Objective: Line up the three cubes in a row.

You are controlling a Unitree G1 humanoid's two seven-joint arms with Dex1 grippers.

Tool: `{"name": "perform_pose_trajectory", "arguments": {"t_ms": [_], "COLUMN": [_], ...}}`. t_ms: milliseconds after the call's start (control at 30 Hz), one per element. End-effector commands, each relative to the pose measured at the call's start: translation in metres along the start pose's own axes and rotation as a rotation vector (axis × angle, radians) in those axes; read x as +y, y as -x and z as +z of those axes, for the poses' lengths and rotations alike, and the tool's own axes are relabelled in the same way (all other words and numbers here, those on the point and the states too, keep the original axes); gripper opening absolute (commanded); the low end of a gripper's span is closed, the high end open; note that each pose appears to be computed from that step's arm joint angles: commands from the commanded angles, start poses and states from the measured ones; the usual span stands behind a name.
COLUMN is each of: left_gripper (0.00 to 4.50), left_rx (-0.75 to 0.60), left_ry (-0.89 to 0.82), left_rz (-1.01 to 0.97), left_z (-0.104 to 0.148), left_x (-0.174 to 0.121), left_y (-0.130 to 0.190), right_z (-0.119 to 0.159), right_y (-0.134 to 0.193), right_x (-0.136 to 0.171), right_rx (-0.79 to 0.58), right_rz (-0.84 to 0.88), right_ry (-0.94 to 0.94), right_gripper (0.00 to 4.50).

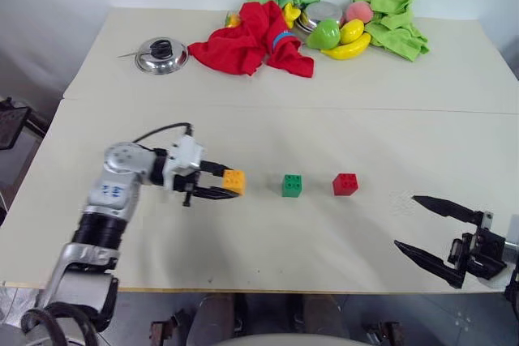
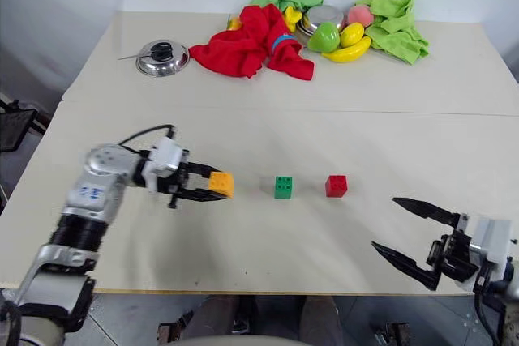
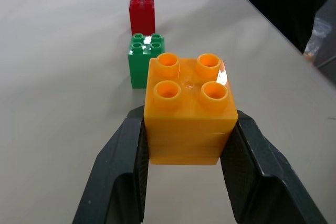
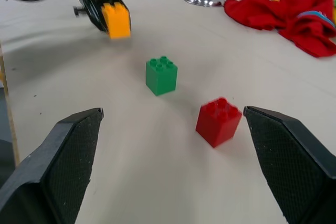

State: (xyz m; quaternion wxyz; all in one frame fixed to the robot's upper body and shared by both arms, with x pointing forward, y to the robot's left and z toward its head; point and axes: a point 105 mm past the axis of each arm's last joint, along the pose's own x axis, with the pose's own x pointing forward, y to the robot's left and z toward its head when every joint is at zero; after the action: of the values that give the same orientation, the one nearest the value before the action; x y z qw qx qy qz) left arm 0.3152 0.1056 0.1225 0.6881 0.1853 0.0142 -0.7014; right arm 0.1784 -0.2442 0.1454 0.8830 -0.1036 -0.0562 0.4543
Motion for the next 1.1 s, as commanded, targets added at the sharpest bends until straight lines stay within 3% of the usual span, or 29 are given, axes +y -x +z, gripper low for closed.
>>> {"name": "perform_pose_trajectory", "arguments": {"t_ms": [33,233,600,900,1100], "left_gripper": [1.51,1.51,1.51,4.29,4.44], "left_rx": [0.055,0.081,0.078,0.054,0.016], "left_ry": [-0.036,-0.015,-0.001,0.000,-0.019], "left_rz": [0.085,0.107,0.042,0.082,0.182], "left_z": [-0.009,-0.022,-0.025,-0.021,-0.009], "left_x": [0.014,0.022,0.022,0.022,0.014], "left_y": [0.004,0.016,0.018,0.026,0.075], "right_z": [0.013,0.013,0.010,0.005,0.006], "right_y": [-0.003,-0.005,-0.010,-0.016,-0.006], "right_x": [0.006,0.010,0.006,0.001,-0.010], "right_rx": [-0.034,-0.040,-0.036,-0.039,-0.004], "right_rz": [-0.006,-0.009,0.024,0.056,0.085], "right_ry": [0.050,0.034,0.025,0.019,0.040], "right_gripper": [4.50,4.50,4.50,4.50,4.50]}}
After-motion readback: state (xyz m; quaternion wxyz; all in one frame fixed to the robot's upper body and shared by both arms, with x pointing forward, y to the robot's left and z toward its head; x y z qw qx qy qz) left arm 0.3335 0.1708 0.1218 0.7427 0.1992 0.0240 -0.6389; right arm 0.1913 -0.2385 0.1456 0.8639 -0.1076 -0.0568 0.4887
